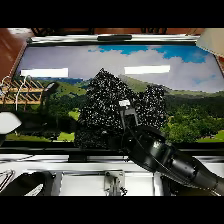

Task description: Fold the shirts.

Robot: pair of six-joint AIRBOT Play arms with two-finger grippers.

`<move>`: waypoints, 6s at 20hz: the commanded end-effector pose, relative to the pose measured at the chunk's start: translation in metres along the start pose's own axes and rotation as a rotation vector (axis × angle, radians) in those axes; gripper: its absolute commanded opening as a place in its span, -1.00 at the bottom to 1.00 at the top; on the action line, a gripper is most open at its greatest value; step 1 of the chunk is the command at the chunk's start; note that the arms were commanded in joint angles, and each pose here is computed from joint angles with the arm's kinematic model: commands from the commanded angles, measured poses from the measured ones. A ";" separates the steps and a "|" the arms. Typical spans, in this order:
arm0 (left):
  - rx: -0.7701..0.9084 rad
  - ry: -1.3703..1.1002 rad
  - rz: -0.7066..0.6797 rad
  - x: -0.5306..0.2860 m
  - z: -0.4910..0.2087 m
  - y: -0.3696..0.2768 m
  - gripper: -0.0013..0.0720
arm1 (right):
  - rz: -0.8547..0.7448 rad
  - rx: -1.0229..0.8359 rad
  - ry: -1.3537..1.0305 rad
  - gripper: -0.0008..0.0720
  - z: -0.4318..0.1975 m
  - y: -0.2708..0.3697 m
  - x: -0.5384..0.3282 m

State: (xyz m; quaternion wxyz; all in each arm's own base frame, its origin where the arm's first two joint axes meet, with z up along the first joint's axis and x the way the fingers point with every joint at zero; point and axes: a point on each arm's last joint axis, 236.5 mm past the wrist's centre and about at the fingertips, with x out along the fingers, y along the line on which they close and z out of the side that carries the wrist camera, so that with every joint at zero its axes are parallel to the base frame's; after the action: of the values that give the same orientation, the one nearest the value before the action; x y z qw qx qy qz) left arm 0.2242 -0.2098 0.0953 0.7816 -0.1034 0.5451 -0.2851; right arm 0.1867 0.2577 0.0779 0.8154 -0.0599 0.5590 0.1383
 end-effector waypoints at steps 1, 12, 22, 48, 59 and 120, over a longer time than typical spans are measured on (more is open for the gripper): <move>-0.094 0.096 0.177 -0.003 -0.055 0.050 -0.81 | 0.050 -0.042 0.017 -0.78 0.000 0.023 0.017; -0.118 0.119 0.134 0.043 -0.076 0.065 0.19 | 0.099 -0.133 0.166 -0.78 -0.031 0.046 0.038; -0.146 -0.020 0.127 0.055 -0.034 0.072 0.57 | 0.100 -0.133 0.165 -0.78 -0.031 0.046 0.038; -0.092 -0.001 -0.016 0.000 -0.058 0.030 -0.82 | 0.073 -0.032 0.140 -0.78 -0.020 0.039 0.023; -0.216 0.117 0.051 0.034 -0.131 0.069 -0.81 | -0.117 -0.183 0.275 -0.78 -0.048 -0.010 0.016; -0.344 0.246 0.780 -0.087 -0.098 0.452 0.45 | -0.088 -0.305 0.311 -0.78 -0.052 -0.001 0.028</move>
State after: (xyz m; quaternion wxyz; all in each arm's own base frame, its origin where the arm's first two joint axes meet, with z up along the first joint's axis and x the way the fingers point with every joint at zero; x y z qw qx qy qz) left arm 0.2614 0.2214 -0.0791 0.7289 0.0146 0.6725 0.1270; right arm 0.1461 0.2495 0.0327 0.7015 -0.2254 0.6517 0.1801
